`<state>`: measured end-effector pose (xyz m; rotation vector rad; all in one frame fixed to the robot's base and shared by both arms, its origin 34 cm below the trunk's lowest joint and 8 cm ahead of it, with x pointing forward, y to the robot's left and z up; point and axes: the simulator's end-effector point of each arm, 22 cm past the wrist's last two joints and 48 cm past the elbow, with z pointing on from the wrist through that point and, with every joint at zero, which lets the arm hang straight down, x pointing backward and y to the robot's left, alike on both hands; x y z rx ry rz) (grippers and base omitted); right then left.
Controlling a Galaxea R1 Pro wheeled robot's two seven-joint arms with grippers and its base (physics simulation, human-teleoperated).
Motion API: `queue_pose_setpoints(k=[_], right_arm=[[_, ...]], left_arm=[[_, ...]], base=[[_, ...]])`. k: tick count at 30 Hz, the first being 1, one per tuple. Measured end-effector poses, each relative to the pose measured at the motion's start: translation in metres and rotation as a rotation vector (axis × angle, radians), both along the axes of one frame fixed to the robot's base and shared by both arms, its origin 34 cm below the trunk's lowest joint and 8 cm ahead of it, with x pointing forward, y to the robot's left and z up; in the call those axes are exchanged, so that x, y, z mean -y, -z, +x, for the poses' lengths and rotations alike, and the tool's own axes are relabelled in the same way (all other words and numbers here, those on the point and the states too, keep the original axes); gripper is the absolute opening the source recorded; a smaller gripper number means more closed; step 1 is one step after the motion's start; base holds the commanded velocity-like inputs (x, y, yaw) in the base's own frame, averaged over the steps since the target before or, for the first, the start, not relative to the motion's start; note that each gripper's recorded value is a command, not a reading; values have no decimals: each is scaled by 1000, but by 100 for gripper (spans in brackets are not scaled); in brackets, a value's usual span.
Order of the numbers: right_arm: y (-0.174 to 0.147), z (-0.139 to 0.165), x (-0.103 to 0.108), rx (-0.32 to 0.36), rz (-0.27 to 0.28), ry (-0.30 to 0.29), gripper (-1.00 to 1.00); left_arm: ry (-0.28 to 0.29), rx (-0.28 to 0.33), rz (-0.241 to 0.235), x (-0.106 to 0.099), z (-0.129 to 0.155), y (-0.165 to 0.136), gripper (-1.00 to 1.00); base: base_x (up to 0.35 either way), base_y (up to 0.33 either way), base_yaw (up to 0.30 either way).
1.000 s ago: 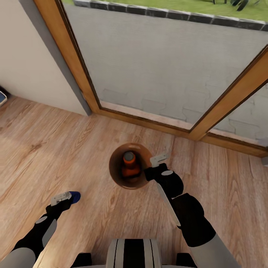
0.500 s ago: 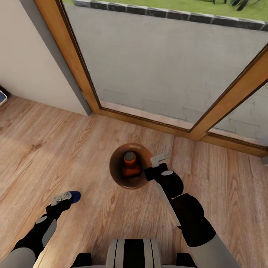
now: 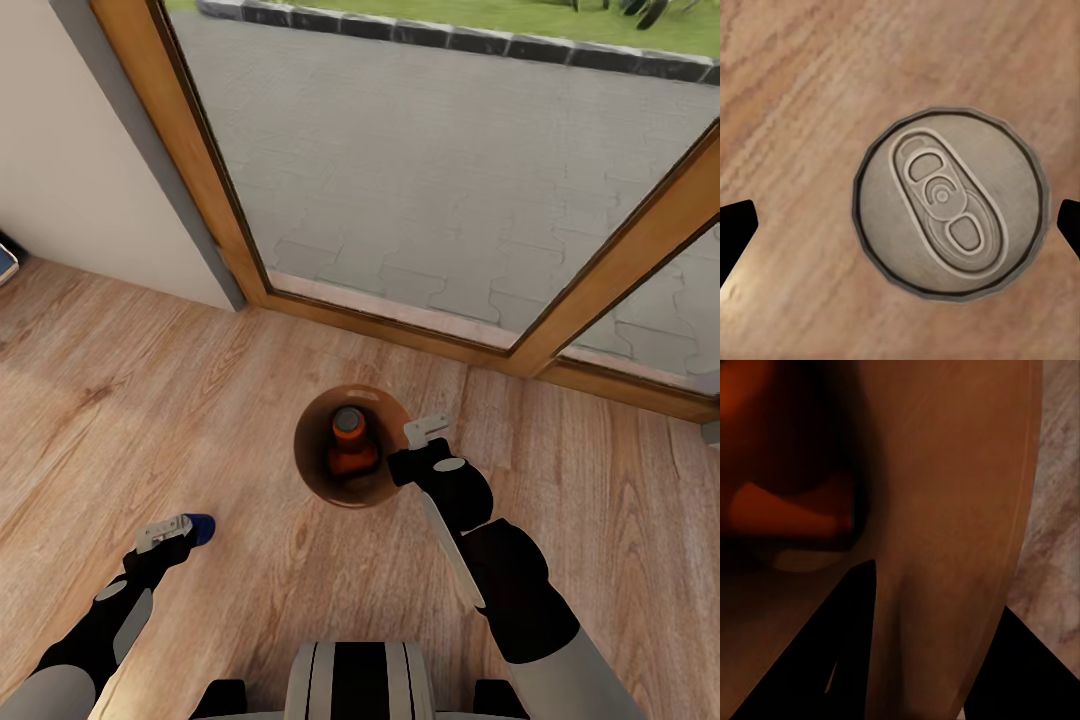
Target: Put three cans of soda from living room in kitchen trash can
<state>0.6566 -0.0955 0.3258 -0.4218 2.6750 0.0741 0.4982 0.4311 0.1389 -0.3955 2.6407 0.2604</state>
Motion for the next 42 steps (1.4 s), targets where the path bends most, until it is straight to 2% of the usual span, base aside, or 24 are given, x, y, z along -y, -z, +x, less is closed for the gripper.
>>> queue_pose_setpoints(k=[42], right_arm=[[0, 0, 1, 1, -3, 0, -100]], left_arm=[[0, 0, 0, 0, 0, 0, 100]], base=[[12, -11, 0]])
